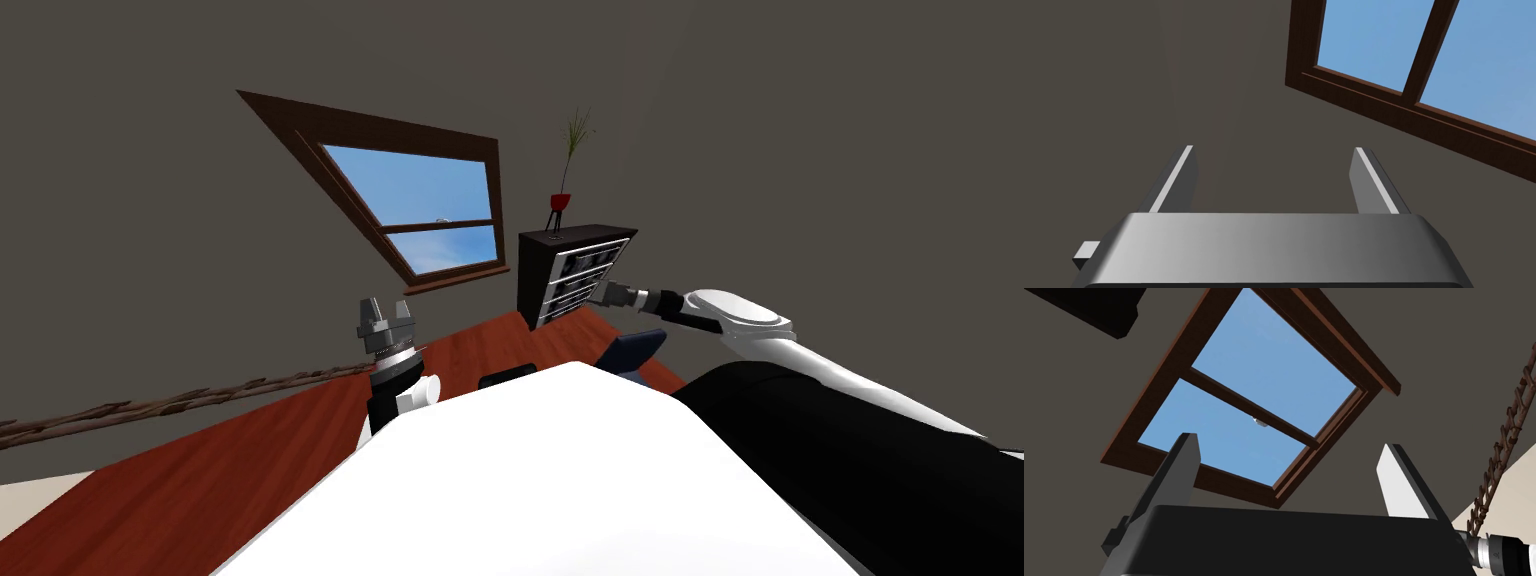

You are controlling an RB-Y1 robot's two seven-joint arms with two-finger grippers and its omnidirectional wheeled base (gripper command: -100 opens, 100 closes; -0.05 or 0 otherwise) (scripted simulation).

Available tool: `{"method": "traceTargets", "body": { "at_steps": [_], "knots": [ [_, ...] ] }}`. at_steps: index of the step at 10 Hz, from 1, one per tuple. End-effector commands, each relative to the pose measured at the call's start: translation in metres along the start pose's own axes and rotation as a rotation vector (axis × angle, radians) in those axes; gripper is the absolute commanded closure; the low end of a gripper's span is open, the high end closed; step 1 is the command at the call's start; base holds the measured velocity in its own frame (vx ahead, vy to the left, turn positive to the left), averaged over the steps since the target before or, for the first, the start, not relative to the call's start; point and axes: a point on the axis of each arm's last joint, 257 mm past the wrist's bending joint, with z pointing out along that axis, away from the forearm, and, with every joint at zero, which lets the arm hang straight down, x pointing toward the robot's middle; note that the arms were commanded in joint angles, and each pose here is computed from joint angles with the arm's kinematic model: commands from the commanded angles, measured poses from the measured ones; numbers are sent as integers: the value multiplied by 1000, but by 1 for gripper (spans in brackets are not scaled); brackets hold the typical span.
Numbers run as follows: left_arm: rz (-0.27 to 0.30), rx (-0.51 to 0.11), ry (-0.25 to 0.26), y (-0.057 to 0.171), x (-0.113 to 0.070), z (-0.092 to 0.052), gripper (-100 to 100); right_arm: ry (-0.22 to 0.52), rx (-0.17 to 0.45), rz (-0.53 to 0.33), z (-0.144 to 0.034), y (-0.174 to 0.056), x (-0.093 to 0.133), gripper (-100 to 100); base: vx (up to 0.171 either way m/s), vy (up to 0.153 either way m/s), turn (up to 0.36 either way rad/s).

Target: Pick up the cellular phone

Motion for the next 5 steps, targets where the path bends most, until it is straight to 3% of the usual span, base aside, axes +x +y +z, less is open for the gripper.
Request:
{"method": "traceTargets", "body": {
  "at_steps": [1, 2, 5],
  "knots": [
    [0, 0, 0, 0, 0, 0, 0, 61, -36, -48, -9, -6, 12, -100, -22, -13, 133],
    [0, 0, 0, 0, 0, 0, 0, 66, -44, -58, -9, -8, 11, -100, -7, -8, -14],
    [0, 0, 0, 0, 0, 0, 0, 214, -123, -154, -40, -26, 39, -100, -7, -16, 219]
  ]
}}
